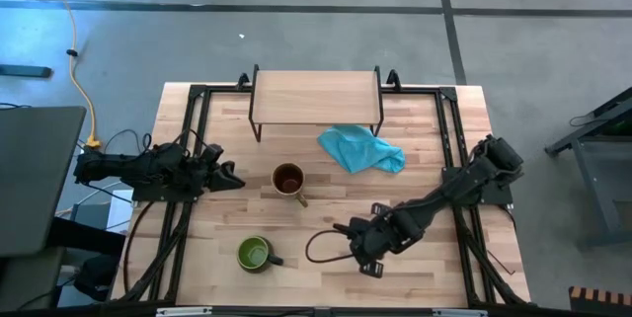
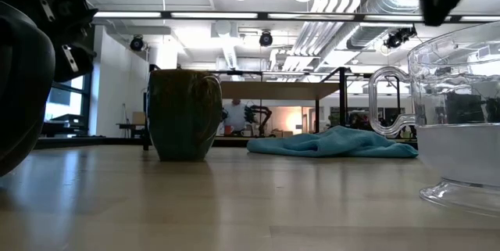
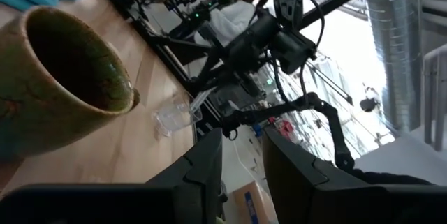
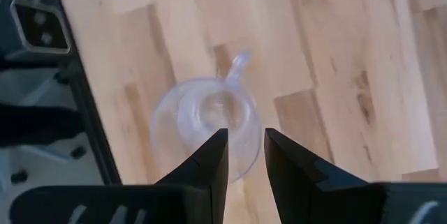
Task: Stack small to large cups/mugs on shelf
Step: Put the transparent mug on the shelf
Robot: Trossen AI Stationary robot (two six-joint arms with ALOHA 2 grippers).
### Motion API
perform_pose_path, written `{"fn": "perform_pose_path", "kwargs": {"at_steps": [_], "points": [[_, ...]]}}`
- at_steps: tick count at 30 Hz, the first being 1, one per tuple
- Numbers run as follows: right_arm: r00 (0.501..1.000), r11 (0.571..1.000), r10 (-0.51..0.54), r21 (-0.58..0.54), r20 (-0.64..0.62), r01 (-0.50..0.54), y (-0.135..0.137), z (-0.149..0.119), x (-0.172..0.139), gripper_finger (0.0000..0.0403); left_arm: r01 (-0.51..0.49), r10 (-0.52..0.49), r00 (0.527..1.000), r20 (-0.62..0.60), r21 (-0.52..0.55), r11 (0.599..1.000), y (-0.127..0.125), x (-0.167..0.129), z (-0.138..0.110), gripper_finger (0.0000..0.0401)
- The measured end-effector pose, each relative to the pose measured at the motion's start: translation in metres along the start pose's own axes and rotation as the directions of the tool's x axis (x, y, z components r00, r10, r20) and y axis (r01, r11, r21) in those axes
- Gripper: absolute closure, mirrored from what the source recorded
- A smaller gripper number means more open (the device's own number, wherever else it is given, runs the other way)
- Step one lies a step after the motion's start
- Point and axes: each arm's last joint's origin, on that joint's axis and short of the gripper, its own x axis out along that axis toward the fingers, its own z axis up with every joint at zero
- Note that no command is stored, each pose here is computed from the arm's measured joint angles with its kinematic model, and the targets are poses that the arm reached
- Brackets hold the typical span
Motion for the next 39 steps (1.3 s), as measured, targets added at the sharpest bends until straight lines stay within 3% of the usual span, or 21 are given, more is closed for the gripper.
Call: {"fn": "perform_pose_path", "kwargs": {"at_steps": [39], "points": [[0.992, 0.994, 0.101, 0.043, 0.081, -0.105, -0.016, 0.027, 0.018, 0.032, 0.025, -0.024, 0.999, -0.029, 0.013, 1.0, -0.001, 0.0, -0.001, 0.0311]]}}
